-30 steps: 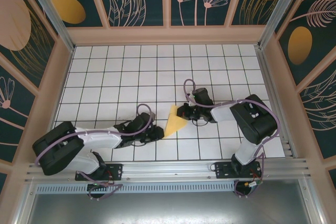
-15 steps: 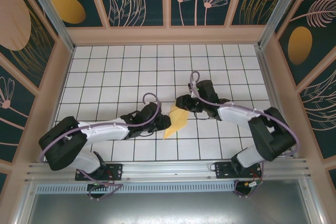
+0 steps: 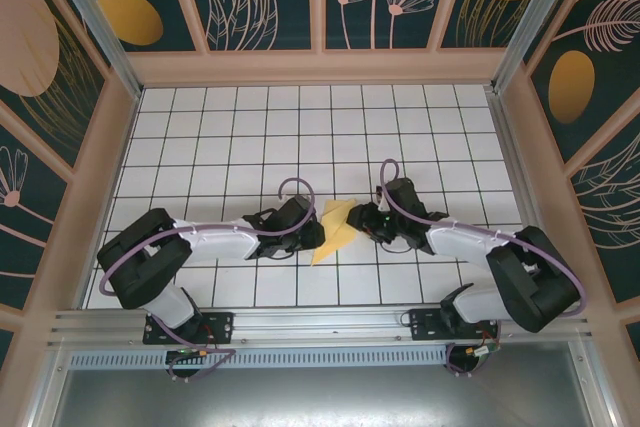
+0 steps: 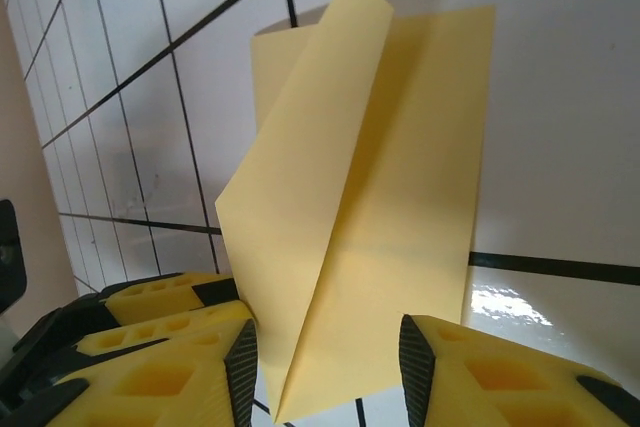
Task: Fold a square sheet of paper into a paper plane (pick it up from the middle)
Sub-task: Fourth fold the wing at the center of the table.
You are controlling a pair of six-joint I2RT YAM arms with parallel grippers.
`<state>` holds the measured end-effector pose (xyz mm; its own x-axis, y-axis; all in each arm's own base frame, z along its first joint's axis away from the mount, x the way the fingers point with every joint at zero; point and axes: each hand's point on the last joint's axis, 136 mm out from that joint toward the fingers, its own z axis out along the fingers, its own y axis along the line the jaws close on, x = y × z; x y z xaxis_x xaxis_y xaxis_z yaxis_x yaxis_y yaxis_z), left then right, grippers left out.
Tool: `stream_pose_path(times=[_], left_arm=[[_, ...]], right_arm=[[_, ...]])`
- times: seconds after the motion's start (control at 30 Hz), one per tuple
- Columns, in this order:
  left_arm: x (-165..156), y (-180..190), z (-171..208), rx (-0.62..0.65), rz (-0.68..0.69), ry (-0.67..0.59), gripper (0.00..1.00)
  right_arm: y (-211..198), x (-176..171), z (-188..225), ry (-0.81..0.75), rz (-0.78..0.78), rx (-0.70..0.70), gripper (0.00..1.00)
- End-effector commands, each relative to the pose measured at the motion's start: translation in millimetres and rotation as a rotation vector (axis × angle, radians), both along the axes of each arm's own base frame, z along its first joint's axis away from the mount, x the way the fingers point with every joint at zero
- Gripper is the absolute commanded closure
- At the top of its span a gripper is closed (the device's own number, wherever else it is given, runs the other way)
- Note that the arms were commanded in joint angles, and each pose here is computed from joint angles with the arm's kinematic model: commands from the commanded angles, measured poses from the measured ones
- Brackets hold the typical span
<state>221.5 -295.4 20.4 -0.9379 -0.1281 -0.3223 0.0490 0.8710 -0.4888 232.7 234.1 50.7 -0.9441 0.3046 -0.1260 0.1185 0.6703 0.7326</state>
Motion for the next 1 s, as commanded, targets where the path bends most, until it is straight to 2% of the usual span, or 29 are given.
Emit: stream_pose_path(times=[0.0, 0.37, 0.97], left_arm=[[3, 3, -8, 0.038, -0.002, 0.004, 0.67], [0, 2, -16, 0.039, -0.008, 0.029, 0.68], [-5, 2, -18, 0.013, -0.011, 0.041, 0.75]], right_arm=[[-2, -2, -13, 0.056, -0.033, -0.024, 0.57], [1, -4, -28, 0.095, -0.019, -0.06, 0.57], [32, 19, 6, -0.018, 0.031, 0.089, 0.56]])
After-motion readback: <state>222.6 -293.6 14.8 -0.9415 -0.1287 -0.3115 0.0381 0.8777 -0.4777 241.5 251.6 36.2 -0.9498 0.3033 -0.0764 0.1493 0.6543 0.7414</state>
